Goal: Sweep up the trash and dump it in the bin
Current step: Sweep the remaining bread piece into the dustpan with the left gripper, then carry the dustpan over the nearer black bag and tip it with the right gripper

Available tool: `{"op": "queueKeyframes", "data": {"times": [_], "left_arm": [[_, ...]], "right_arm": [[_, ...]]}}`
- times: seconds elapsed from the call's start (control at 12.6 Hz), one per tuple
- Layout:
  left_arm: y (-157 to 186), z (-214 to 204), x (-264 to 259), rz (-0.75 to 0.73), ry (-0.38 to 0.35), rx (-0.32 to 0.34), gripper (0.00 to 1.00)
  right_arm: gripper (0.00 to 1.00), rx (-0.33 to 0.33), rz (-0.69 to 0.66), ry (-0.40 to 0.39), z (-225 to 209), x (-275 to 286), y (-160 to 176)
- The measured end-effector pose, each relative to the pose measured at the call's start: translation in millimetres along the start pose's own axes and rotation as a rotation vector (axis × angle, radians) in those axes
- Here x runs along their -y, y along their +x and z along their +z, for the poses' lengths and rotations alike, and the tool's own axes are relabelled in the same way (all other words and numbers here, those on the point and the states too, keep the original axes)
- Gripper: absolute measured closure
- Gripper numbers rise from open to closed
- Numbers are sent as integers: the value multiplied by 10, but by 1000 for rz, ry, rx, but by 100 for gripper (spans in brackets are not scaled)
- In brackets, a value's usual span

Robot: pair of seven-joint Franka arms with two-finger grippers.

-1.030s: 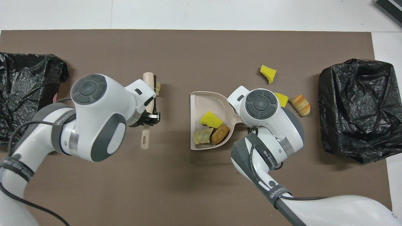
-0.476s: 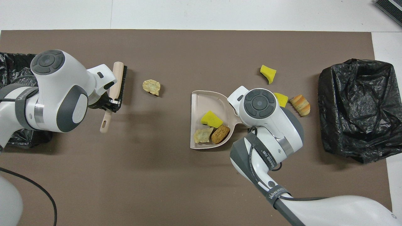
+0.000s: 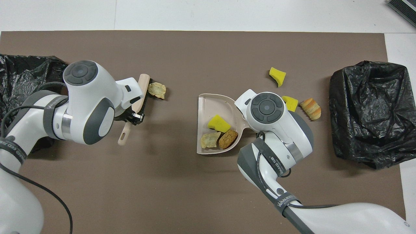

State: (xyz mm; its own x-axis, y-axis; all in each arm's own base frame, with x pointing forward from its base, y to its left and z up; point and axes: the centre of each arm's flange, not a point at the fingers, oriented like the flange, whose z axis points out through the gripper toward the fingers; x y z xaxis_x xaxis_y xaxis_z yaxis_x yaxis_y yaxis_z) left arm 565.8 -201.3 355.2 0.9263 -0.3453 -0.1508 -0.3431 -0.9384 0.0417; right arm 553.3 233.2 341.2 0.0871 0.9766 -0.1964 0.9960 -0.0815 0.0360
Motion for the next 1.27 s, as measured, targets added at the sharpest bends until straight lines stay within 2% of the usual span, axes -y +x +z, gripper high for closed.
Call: {"op": "queueKeyframes", "data": {"times": [0.4, 0.63, 0.95, 1.27], "left_arm": [[-361, 59, -1175, 203, -18, 34, 74], [-537, 19, -1742, 205, -53, 36, 74], [-597, -213, -1802, 138, -58, 23, 74], [-946, -744, -1647, 77, -44, 85, 74]], "right_arm": [[68, 0, 0, -7, 8, 7, 36], [68, -5, 0, -12, 35, 0, 39], [68, -4, 3, -8, 65, -13, 22], [68, -6, 12, -11, 29, -175, -210]]}}
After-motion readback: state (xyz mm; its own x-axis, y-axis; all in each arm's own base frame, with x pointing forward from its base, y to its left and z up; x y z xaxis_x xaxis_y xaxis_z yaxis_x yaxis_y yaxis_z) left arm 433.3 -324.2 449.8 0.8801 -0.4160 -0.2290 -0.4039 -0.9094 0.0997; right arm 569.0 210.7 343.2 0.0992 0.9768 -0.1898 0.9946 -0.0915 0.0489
